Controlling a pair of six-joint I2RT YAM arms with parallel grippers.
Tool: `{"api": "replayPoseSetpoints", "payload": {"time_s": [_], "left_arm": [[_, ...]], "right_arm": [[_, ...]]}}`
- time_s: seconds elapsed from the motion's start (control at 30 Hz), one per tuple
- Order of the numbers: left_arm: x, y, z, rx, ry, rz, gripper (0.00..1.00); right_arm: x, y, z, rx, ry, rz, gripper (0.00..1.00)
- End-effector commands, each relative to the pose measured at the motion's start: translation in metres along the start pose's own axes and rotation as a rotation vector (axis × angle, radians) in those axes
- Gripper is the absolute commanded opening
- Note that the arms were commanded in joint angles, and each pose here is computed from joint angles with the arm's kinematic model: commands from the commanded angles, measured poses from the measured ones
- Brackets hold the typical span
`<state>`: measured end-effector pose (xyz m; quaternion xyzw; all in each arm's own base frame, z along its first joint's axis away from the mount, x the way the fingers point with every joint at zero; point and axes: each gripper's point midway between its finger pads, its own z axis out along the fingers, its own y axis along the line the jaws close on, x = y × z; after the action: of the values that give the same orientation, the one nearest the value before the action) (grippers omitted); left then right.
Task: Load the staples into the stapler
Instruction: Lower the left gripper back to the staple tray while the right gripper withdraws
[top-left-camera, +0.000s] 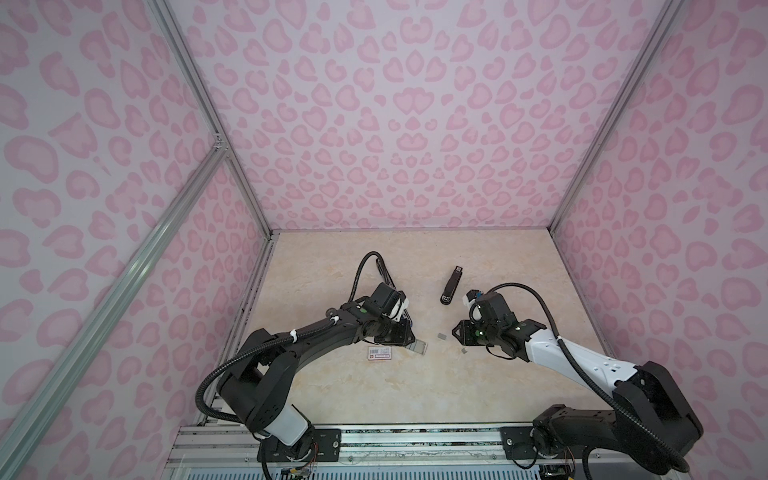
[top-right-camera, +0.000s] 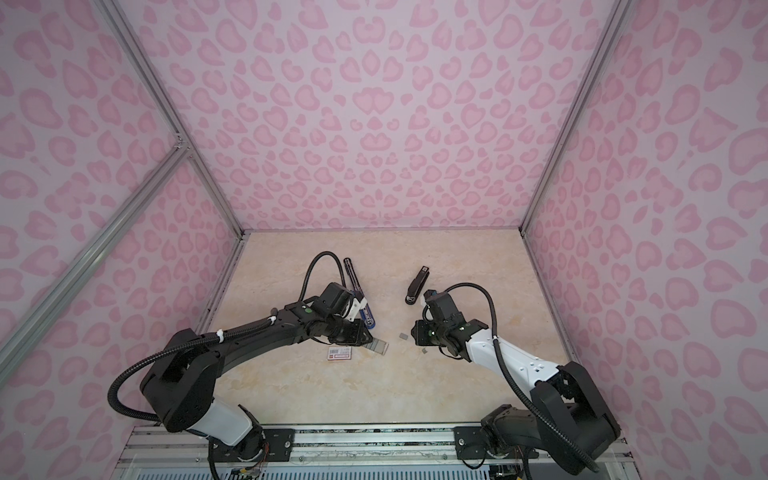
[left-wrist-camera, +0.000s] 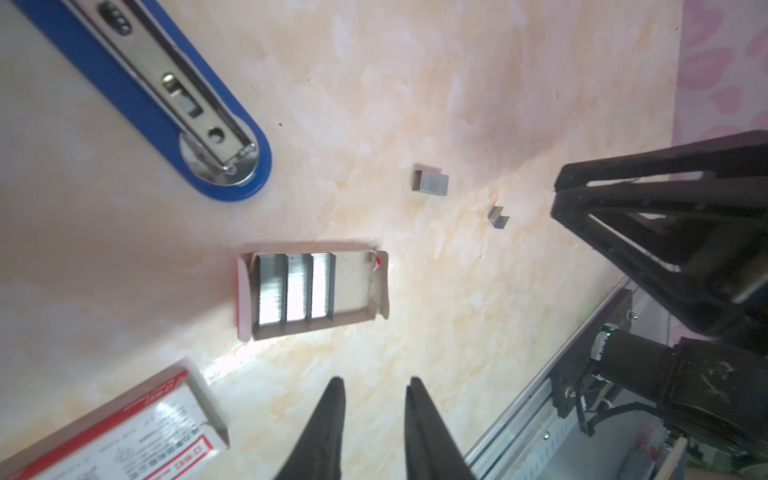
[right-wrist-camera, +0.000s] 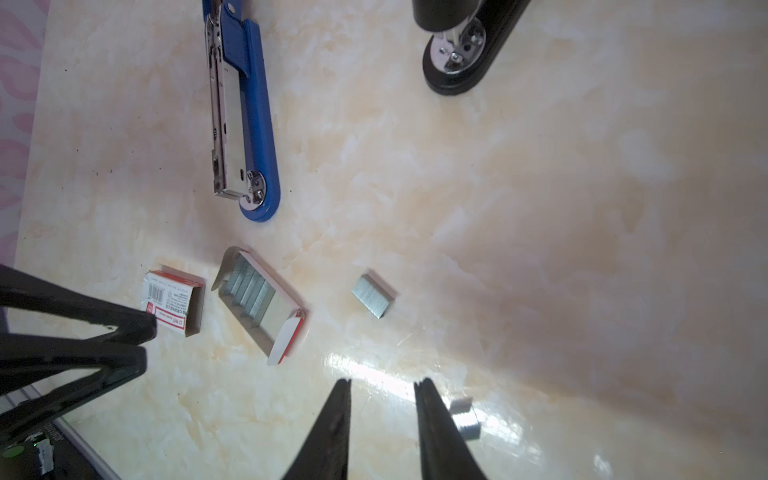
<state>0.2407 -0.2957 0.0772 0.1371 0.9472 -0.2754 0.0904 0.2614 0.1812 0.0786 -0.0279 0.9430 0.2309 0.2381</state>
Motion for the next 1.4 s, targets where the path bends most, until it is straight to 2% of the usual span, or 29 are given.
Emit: {"api": "replayPoseSetpoints", "payload": {"time_s": [0.0, 0.17, 0.4, 1.03, 1.2, 1.37], "left_arm": [[0.006, 0.009, 0.007, -0.103, 0.046, 0.033, 0.28], [0.006, 0.013, 0.019, -0.191, 0.082, 0.062, 0.27], [0.002, 0.011, 0.031, -0.221, 0.098, 0.08, 0.27], [0.008, 0.02, 0.053, -0.272, 0.16, 0.104, 0.24], [0.01, 0.024, 0.055, -0.294, 0.169, 0.107, 0.21], [0.012, 0.024, 0.058, -0.29, 0.181, 0.111, 0.12]], "right_arm": [[0.003, -0.002, -0.01, -0.008, -0.027, 0.028, 0.3], [0.004, 0.008, -0.028, -0.087, -0.088, 0.029, 0.31], [0.004, 0.006, -0.045, -0.106, -0.175, 0.038, 0.32], [0.006, 0.002, -0.046, -0.104, -0.18, 0.054, 0.31], [0.005, 0.002, -0.046, -0.109, -0.181, 0.057, 0.31], [0.003, 0.001, -0.047, -0.108, -0.185, 0.061, 0.31]]}}
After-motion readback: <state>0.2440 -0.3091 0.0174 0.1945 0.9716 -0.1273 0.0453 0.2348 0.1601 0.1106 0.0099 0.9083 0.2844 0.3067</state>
